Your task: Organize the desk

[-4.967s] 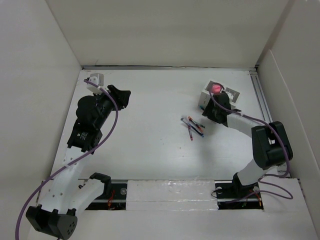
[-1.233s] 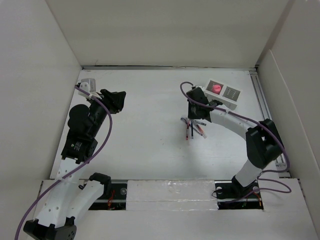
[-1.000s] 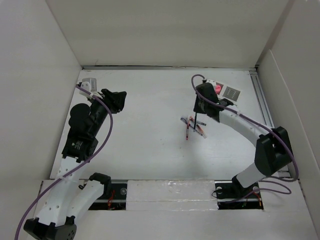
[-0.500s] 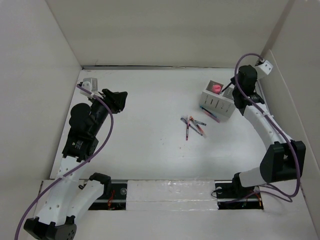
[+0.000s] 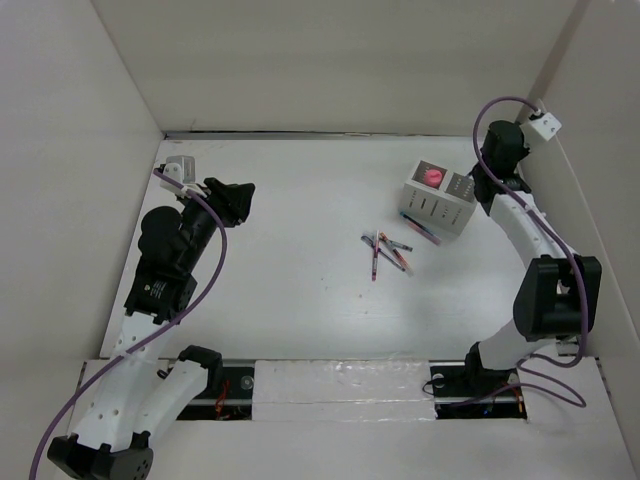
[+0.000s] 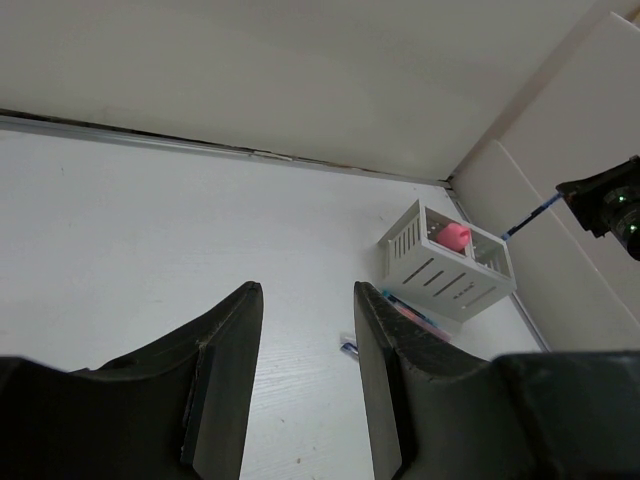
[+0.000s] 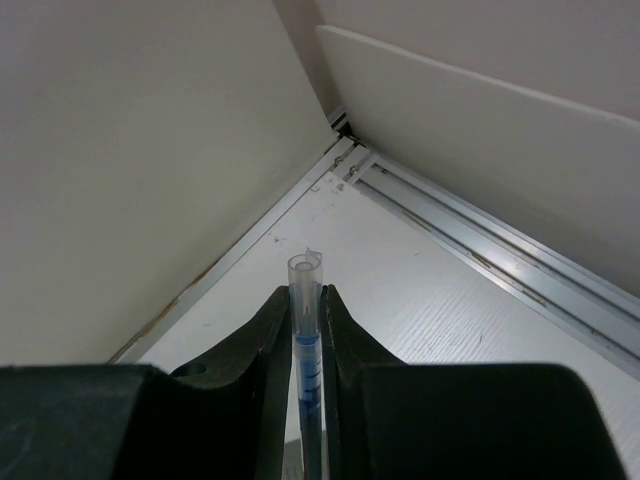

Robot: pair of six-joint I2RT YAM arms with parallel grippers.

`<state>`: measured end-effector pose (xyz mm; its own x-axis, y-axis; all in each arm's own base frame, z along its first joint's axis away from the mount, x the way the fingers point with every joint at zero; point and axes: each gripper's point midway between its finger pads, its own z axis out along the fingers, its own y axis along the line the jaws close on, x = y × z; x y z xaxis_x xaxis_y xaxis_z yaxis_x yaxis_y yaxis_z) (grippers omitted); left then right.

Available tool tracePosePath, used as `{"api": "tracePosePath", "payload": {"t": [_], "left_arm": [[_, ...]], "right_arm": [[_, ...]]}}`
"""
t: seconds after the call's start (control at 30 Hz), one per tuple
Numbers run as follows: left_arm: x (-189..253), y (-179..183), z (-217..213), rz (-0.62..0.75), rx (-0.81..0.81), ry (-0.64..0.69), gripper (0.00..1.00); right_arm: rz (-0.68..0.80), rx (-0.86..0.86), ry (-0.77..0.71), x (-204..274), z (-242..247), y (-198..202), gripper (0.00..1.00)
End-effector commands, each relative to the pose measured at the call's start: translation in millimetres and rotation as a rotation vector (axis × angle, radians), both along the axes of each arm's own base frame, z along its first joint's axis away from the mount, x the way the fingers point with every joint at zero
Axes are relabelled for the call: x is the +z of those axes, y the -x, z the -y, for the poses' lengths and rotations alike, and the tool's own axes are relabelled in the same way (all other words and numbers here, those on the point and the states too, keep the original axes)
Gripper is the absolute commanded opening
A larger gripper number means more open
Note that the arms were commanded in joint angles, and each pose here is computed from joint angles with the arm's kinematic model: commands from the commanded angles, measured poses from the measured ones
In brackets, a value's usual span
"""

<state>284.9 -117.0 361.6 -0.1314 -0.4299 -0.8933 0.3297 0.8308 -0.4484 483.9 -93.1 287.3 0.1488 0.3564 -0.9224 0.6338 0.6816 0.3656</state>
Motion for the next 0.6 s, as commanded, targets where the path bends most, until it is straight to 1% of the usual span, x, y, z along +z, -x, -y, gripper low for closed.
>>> {"api": "tracePosePath", "payload": {"t": [0.0,0.1,0.23,0.27,0.33,0.37,0.43,0.47,0.53,0.57], "left_arm": [[10,0,-2,0.041,0.007,0.013,0.37],[9,-1,-1,0.037,0.005,0.013,0.37],[7,-3,0,0.032,0.001,0.01,0.37],[8,-3,0,0.034,0.001,0.01,0.37],[7,-3,0,0.032,0.002,0.01,0.37],[7,-3,0,0.032,0.001,0.01,0.37],[8,-2,-1,0.035,0.002,0.011,0.37],[7,-2,0,0.034,0.001,0.01,0.37],[7,-2,0,0.031,-0.002,0.009,0.37],[6,-3,1,0.028,-0.004,0.012,0.37]], "right_arm": [[0.023,-0.042,0.033,4,11,-2,0.05],[-0.038,-0.064,0.037,-22,10,-1,0.05],[-0.069,-0.039,0.028,-38,-1,-1,0.06],[-0.071,-0.013,0.032,-38,-14,-2,0.1],[-0.083,0.005,0.039,-42,-24,-2,0.16],[-0.089,0.009,0.044,-44,-28,-2,0.22],[-0.114,0.017,0.054,-48,-35,-3,0.29],[-0.119,0.029,0.057,-48,-42,-3,0.4],[-0.136,0.038,0.057,-47,-47,-3,0.54],[-0.131,0.07,0.056,-37,-60,-2,0.69]]}}
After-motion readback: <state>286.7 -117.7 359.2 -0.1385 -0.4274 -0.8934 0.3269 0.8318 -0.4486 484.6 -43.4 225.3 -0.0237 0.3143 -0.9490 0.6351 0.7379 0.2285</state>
